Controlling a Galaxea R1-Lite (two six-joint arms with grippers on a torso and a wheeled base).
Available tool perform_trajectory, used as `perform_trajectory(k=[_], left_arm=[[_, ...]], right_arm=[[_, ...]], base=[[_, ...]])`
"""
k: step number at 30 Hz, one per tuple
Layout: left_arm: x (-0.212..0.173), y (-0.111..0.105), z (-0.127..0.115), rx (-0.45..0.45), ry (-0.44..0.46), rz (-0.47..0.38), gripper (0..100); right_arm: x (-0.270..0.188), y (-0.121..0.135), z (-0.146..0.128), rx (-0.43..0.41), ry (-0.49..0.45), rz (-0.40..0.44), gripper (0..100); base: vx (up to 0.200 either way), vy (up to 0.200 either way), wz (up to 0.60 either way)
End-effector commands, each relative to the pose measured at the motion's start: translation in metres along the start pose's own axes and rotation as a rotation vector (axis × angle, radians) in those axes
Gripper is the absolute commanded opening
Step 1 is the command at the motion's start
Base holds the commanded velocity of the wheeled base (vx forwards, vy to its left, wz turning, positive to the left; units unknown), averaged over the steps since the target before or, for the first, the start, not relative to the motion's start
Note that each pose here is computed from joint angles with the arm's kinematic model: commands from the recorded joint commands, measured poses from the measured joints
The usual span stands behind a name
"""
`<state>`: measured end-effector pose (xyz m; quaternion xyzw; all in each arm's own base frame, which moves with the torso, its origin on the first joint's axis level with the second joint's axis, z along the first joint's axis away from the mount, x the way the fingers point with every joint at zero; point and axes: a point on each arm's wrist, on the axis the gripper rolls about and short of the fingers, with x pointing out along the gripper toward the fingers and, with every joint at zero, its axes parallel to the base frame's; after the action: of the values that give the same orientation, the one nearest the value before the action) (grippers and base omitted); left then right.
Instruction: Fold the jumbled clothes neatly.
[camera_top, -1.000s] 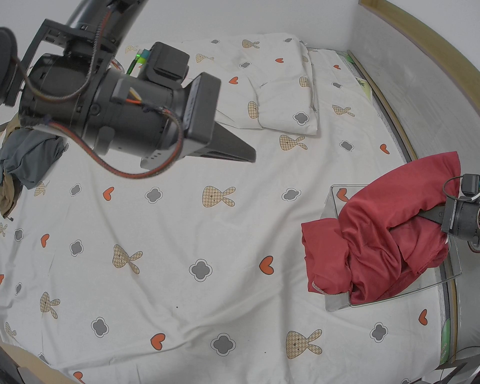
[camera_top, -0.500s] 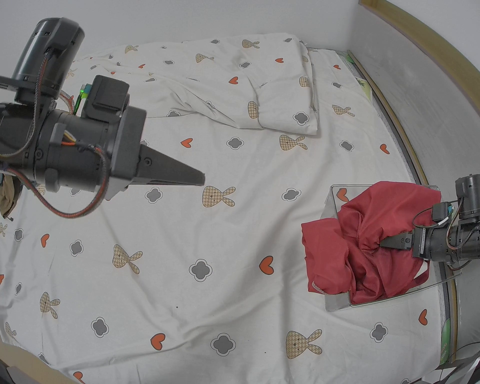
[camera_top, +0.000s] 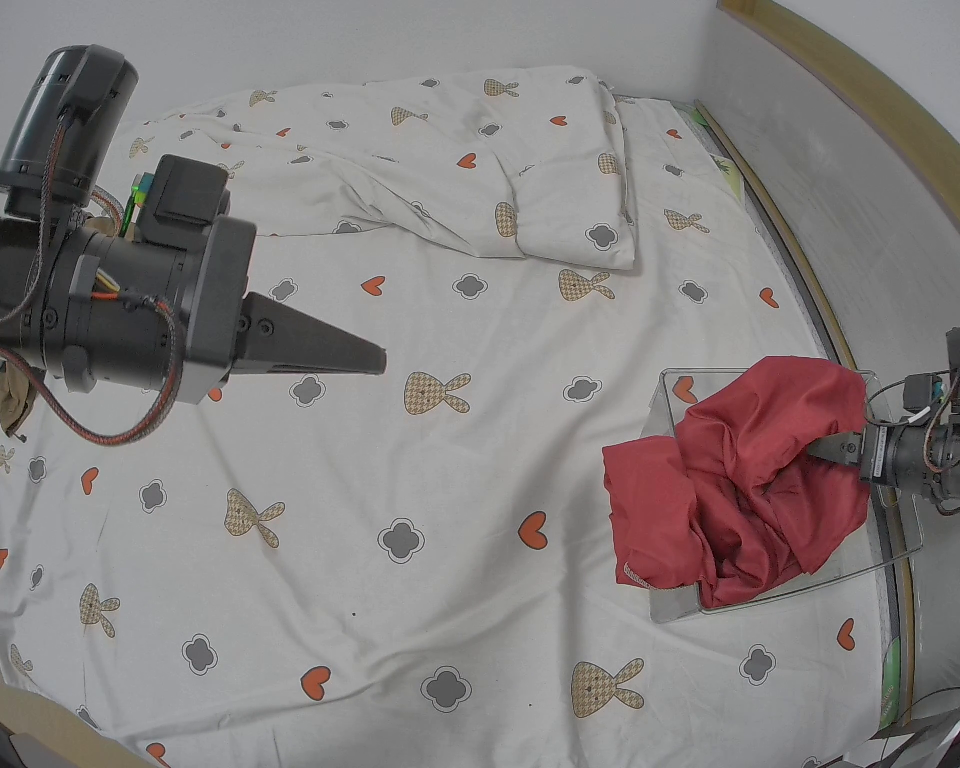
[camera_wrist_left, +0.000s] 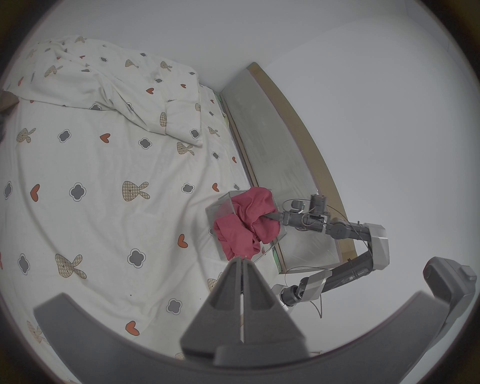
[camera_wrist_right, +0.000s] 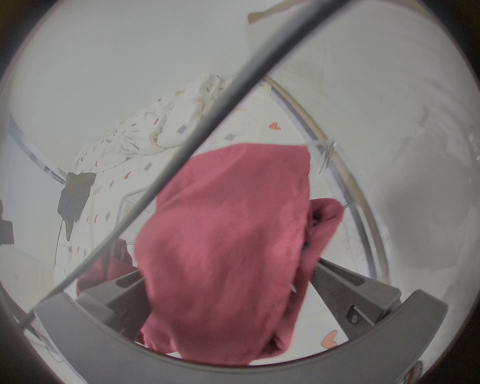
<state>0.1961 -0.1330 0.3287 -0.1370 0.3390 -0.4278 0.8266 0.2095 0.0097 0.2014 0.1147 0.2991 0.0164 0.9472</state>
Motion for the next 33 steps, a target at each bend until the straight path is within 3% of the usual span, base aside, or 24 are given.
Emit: perform_trajectory(k=[1, 3, 4, 5, 6, 8, 12, 15, 18, 22, 23, 24, 25, 26, 28, 29, 30, 33], left_arm=[[0.005, 0.002, 0.000, -0.003, 0.010, 0.001, 0], [0.005, 0.002, 0.000, -0.003, 0.010, 0.001, 0], [0.006, 0.002, 0.001, -0.003, 0.010, 0.001, 0], [0.006, 0.002, 0.001, -0.003, 0.010, 0.001, 0], [0.006, 0.002, 0.001, -0.003, 0.010, 0.001, 0], [0.006, 0.002, 0.001, -0.001, 0.010, 0.001, 0], [0.002, 0.001, 0.001, -0.001, 0.002, 0.006, 0], [-0.010, 0.000, -0.003, -0.005, -0.013, 0.016, 0], [-0.033, -0.005, -0.016, -0.007, -0.026, 0.029, 0], [-0.063, -0.010, -0.036, -0.017, -0.052, 0.089, 0], [-0.063, -0.010, -0.036, -0.017, -0.052, 0.089, 0], [-0.072, -0.007, -0.053, 0.029, -0.070, 0.198, 0], [-0.072, -0.007, -0.053, 0.029, -0.070, 0.198, 0], [-0.074, 0.003, -0.072, 0.121, -0.067, 0.398, 0], [-0.075, 0.012, -0.088, 0.185, -0.057, 0.589, 0], [-0.076, 0.013, -0.089, 0.189, -0.058, 0.598, 0], [-0.076, 0.019, -0.104, 0.199, -0.069, 0.710, 0], [-0.076, 0.028, -0.125, 0.174, -0.103, 0.747, 0]], right_arm=[[-0.051, 0.001, -0.005, -0.068, -0.066, -0.013, 100], [-0.051, 0.001, -0.005, -0.068, -0.066, -0.013, 100], [-0.060, -0.003, -0.015, -0.121, -0.004, -0.054, 100], [-0.060, -0.003, -0.015, -0.121, -0.004, -0.054, 100], [-0.060, -0.006, -0.018, -0.142, 0.012, -0.105, 100], [-0.061, -0.008, -0.018, -0.134, 0.001, -0.153, 100], [-0.077, -0.007, -0.018, -0.134, -0.063, -0.154, 100], [-0.097, -0.005, -0.034, -0.148, -0.106, -0.092, 100], [-0.117, -0.006, -0.068, -0.177, -0.132, 0.040, 100], [-0.118, -0.014, -0.114, -0.209, -0.085, 0.124, 100], [-0.118, -0.014, -0.114, -0.209, -0.085, 0.124, 100], [-0.114, -0.019, -0.133, -0.201, -0.097, 0.118, 100], [-0.114, -0.019, -0.133, -0.201, -0.097, 0.118, 100], [-0.113, -0.025, -0.150, -0.198, -0.187, 0.109, 100], [-0.113, -0.029, -0.162, -0.198, -0.267, 0.091, 100], [-0.113, -0.029, -0.163, -0.197, -0.275, 0.089, 100], [-0.111, -0.033, -0.174, -0.207, -0.312, 0.052, 100], [-0.109, -0.038, -0.188, -0.220, -0.320, -0.021, 100]], base=[[0.000, 0.000, 0.00], [0.000, 0.000, 0.00], [0.000, 0.000, 0.00], [0.000, 0.000, 0.00], [0.000, 0.000, 0.00], [0.000, 0.000, 0.00], [0.000, 0.000, 0.00], [0.000, 0.000, 0.00], [0.000, 0.000, 0.00], [0.000, 0.000, 0.00], [0.000, 0.000, 0.00], [0.000, 0.000, 0.00], [0.000, 0.000, 0.00], [0.000, 0.000, 0.00], [0.000, 0.000, 0.00], [0.000, 0.000, 0.00], [0.000, 0.000, 0.00], [0.000, 0.000, 0.00]])
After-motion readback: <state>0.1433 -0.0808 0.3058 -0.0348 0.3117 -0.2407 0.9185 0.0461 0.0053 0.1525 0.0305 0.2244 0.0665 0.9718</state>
